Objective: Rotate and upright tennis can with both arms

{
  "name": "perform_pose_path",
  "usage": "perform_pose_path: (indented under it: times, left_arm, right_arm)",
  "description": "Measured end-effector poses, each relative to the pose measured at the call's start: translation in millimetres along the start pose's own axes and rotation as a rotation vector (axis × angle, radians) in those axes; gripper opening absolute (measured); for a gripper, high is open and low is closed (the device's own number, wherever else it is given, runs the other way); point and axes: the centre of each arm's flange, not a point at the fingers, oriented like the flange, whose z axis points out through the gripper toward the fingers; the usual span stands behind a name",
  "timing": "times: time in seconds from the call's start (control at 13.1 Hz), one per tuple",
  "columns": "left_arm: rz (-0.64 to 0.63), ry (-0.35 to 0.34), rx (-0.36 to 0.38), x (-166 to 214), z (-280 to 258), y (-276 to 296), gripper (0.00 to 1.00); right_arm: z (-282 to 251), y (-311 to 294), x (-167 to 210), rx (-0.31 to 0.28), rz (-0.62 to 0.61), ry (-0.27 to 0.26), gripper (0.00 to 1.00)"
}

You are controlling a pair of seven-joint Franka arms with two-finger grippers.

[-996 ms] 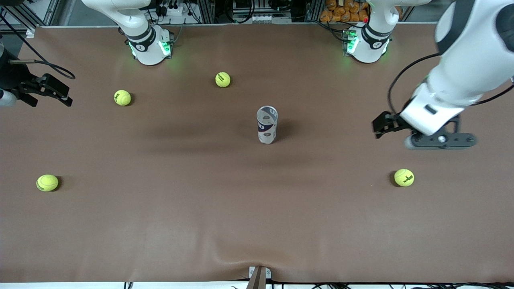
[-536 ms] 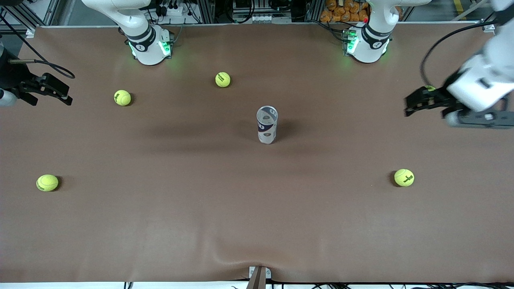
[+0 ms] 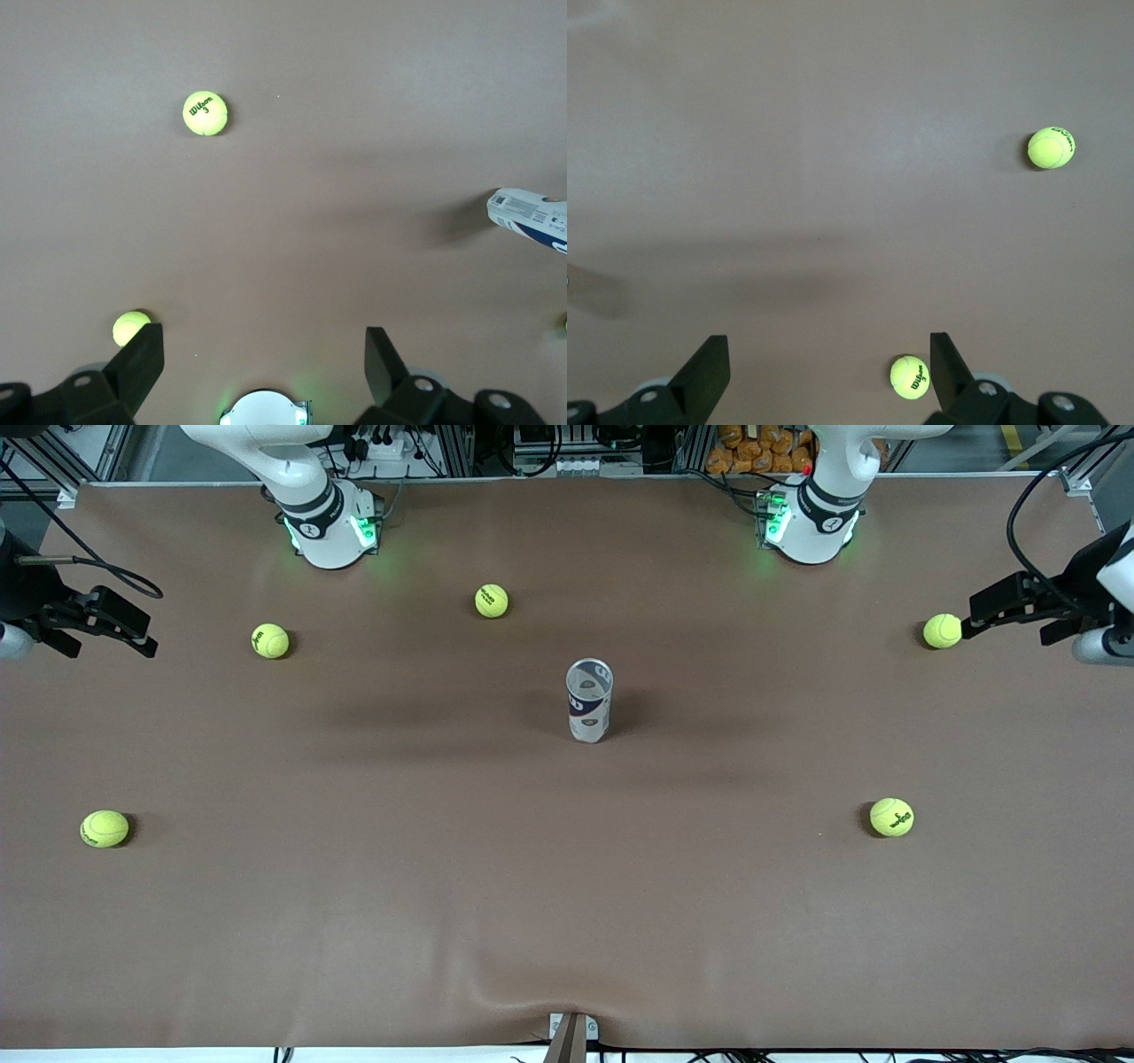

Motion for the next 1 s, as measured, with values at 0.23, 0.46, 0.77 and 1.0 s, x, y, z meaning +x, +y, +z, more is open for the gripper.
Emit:
perform_pose_path:
  times: [0.23, 0.46, 0.77, 1.0]
  left_arm:
    - [-0.009, 0.026, 0.047, -19.4, -19.5, -6.7, 1.0]
    - [-0.009, 0.021, 0.057, -23.1, -19.1, -6.7, 1.0]
    - [-0.011, 0.003, 0.082, -20.7, -10.2, -9.4, 1.0]
    - [-0.011, -0.015, 0.082, -14.1, 8.9, -10.3, 1.0]
  right_arm:
    - [0.2, 1.1, -0.3, 0.0, 0.002, -0.002, 1.0]
    - [0.4, 1.7, -0.8, 0.0, 0.003, -0.007, 1.0]
    - [0.4, 2.3, -0.9, 0.0, 0.004, -0.007, 1.0]
    - [-0.9, 2.5, -2.1, 0.0, 0.004, -0.007, 1.0]
